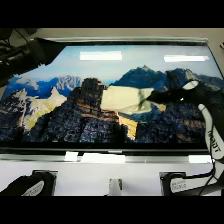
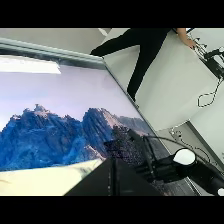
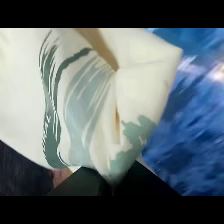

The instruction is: Fold the shirts.

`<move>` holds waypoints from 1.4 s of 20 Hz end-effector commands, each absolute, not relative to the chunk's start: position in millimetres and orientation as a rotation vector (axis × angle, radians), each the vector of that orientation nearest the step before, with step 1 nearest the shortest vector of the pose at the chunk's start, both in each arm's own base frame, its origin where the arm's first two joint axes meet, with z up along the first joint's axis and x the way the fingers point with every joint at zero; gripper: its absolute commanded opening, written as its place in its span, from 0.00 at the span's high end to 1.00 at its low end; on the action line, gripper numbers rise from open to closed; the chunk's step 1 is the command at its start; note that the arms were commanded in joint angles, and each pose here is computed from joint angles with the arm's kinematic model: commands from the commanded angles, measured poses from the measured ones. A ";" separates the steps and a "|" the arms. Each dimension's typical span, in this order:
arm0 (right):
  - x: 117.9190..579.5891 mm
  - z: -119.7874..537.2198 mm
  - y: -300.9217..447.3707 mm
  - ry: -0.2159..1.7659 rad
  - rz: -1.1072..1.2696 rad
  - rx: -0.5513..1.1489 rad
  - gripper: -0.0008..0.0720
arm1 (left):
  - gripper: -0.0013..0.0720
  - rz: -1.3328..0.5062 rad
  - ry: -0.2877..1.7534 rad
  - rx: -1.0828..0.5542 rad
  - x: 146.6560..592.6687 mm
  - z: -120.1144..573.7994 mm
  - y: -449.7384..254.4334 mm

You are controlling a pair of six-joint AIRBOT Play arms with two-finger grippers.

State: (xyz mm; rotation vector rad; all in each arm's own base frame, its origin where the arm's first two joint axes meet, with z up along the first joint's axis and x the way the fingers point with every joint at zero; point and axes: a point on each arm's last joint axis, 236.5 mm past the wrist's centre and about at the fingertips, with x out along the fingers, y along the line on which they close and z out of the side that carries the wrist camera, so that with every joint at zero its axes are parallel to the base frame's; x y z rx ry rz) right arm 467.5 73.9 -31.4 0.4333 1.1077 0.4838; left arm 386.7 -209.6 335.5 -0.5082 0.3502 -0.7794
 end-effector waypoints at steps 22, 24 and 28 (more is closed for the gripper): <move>365.3 32.4 -280.1 0.923 -0.039 0.653 0.95 | 0.94 -0.782 0.428 -0.543 400.8 309.3 -222.3; 367.1 18.8 -243.1 1.059 0.047 0.581 0.95 | 0.94 -0.781 0.432 -0.545 401.9 307.6 -222.6; 338.0 -2.0 -199.5 1.334 0.137 0.496 0.95 | 0.94 -0.779 0.430 -0.543 402.4 307.6 -221.8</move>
